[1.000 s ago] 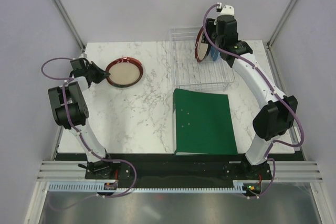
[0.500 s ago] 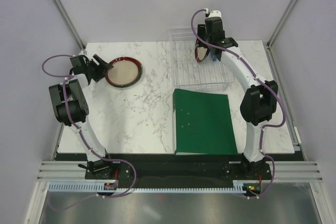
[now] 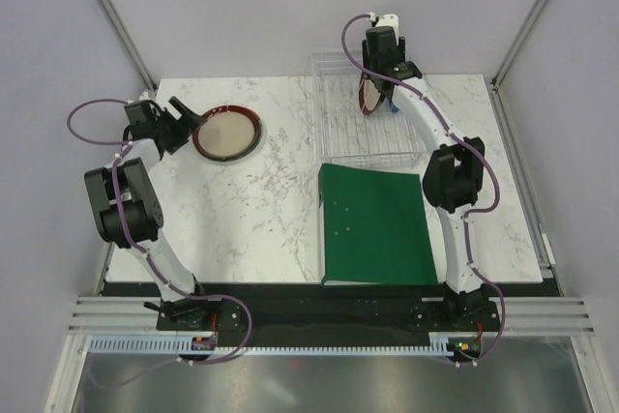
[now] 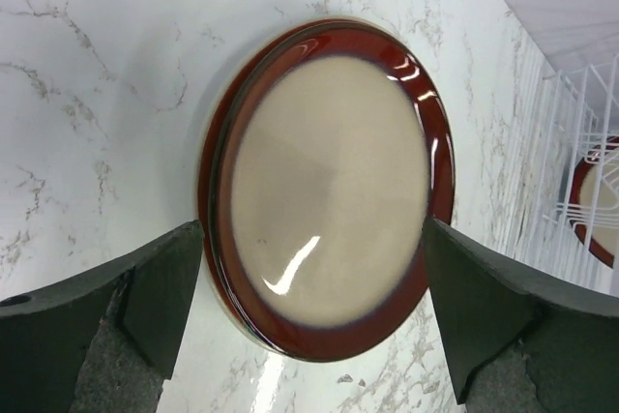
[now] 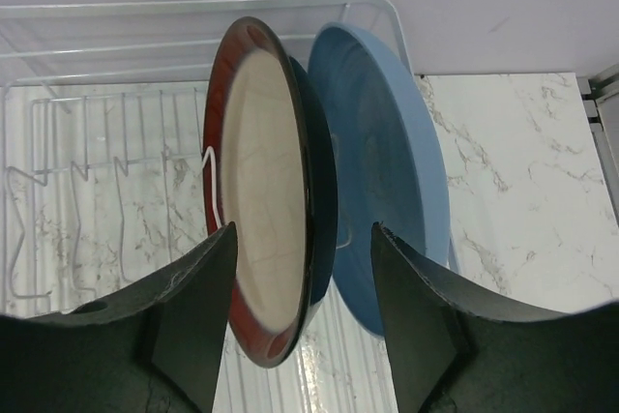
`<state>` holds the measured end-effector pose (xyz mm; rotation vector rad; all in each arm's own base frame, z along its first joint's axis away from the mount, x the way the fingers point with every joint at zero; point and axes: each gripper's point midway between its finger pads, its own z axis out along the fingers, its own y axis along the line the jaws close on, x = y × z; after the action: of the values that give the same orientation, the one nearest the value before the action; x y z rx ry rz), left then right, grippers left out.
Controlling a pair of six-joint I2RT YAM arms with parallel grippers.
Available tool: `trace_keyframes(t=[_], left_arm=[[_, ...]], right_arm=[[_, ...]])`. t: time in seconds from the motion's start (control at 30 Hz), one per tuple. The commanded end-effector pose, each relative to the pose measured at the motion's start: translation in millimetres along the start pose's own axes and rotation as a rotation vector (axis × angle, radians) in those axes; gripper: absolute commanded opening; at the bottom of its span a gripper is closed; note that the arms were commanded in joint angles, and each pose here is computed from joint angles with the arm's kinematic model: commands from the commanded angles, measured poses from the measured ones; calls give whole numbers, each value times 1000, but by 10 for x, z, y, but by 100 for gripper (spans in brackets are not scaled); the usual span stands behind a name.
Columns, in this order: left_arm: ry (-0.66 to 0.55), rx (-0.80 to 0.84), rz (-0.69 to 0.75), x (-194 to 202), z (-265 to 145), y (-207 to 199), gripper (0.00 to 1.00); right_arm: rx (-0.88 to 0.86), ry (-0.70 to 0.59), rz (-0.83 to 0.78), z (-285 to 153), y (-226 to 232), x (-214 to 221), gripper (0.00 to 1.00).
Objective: Unload the plates from the dish rack
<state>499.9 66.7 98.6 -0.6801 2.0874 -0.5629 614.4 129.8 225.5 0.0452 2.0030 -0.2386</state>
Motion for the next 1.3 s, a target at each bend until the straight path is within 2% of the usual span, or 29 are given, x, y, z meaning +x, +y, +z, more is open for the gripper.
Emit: trace_keyframes(t=[0.0, 0.1, 0.13, 0.17, 0.2, 0.27, 0.37, 0.5, 0.57, 0.67, 0.7, 0.8, 0.83, 0.87, 0.97, 1.17, 1.2, 1.27], left_arm=[[-79, 34, 59, -233, -308, -253, 100], [-108, 76, 93, -259, -568, -564, 100], [-135, 103, 119, -302, -703, -723, 100], [-107, 107, 133, -181, -746, -806, 100], [-109, 114, 141, -163, -792, -867, 100], [-107, 149, 176, -64, -889, -1041, 100], [-94, 181, 191, 63, -1010, -1199, 100], [-98, 222, 210, 114, -1117, -1369, 92], [-95, 244, 214, 130, -1140, -1464, 87], [-83, 274, 230, 208, -1162, -1597, 72], [-81, 287, 237, 228, -1183, -1651, 58], [-64, 315, 257, 337, -1197, -1783, 45], [-61, 321, 258, 356, -1208, -1814, 43], [-56, 331, 264, 390, -1220, -1863, 43], [-44, 356, 279, 474, -1255, -1988, 43], [-34, 361, 284, 508, -1307, -2024, 66], [-32, 360, 282, 511, -1317, -2023, 78], [-34, 357, 282, 513, -1327, -2023, 84]], right_arm=[[66, -19, -33, 103, -73, -38, 64], [66, -30, -40, 208, -24, -15, 64], [72, -39, -33, 237, -37, -35, 60], [76, -33, -41, 295, -9, 26, 55], [74, -48, -34, 303, 1, -28, 42], [89, -50, -45, 353, -5, -7, 32], [143, -60, -64, 368, -101, -29, 1], [177, -79, -78, 246, -170, -91, 0], [217, -155, -65, 56, -209, -348, 0], [294, -213, -100, -162, -280, -566, 0], [316, -224, -111, -219, -303, -623, 0], [422, -272, -176, -463, -339, -812, 0], [457, -318, -154, -545, -348, -931, 0], [505, -305, -230, -643, -336, -920, 0], [575, -341, -228, -838, -400, -1023, 0], [616, -370, -172, -1102, -576, -1225, 0], [613, -377, -153, -1139, -595, -1252, 0], [608, -390, -131, -1271, -671, -1350, 0]])
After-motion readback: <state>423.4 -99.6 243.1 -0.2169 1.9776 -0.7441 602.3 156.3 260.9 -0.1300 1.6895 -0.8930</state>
